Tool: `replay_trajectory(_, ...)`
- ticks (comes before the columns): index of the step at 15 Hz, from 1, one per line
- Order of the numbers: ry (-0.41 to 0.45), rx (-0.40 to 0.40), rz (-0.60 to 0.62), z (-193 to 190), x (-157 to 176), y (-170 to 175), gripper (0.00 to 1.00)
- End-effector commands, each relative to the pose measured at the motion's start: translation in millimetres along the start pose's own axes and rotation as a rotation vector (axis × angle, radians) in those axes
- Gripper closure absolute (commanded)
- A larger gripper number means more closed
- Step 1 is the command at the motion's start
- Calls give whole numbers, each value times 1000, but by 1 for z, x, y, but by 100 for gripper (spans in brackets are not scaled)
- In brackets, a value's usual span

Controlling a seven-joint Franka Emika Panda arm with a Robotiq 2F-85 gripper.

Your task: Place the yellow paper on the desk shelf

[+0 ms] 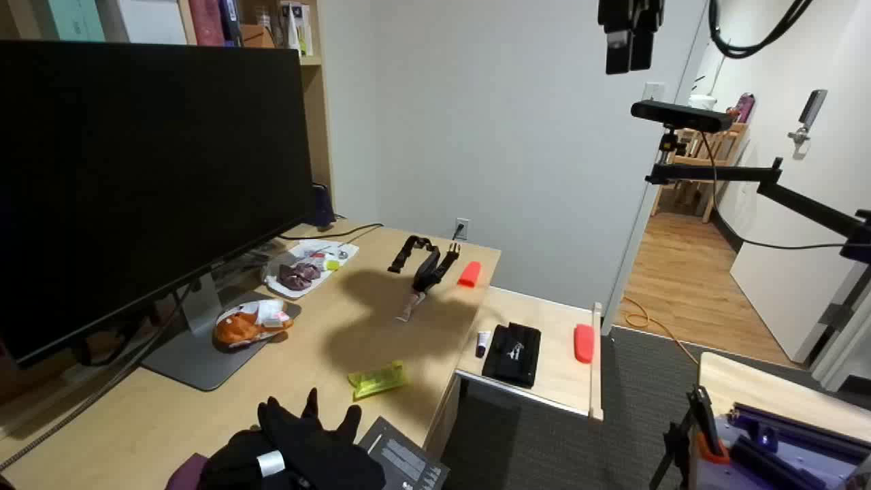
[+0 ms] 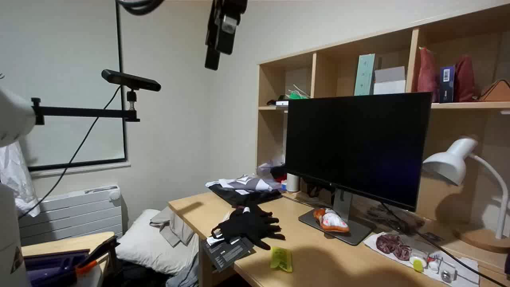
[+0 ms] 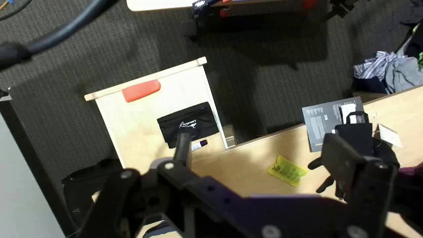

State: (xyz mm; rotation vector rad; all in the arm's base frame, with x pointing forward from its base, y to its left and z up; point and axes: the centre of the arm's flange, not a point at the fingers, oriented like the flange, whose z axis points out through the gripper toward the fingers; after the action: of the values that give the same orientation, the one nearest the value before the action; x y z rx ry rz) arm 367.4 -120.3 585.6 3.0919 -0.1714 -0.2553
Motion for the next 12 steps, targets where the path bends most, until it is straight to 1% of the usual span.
replay_trajectory(1,0,0,0,0,0,0,0)
replay_trajectory(2,-16,3,-7,0,2,-1,0)
replay_trajectory(4,-27,41,49,5,9,-6,0)
replay_trajectory(5,-17,78,126,12,15,-12,0)
replay_trajectory(6,-15,105,176,18,21,-17,0)
replay_trajectory(8,-7,144,282,37,37,-29,0)
replay_trajectory(9,-14,150,340,48,45,-37,0)
replay_trajectory(12,33,169,502,84,74,-59,0)
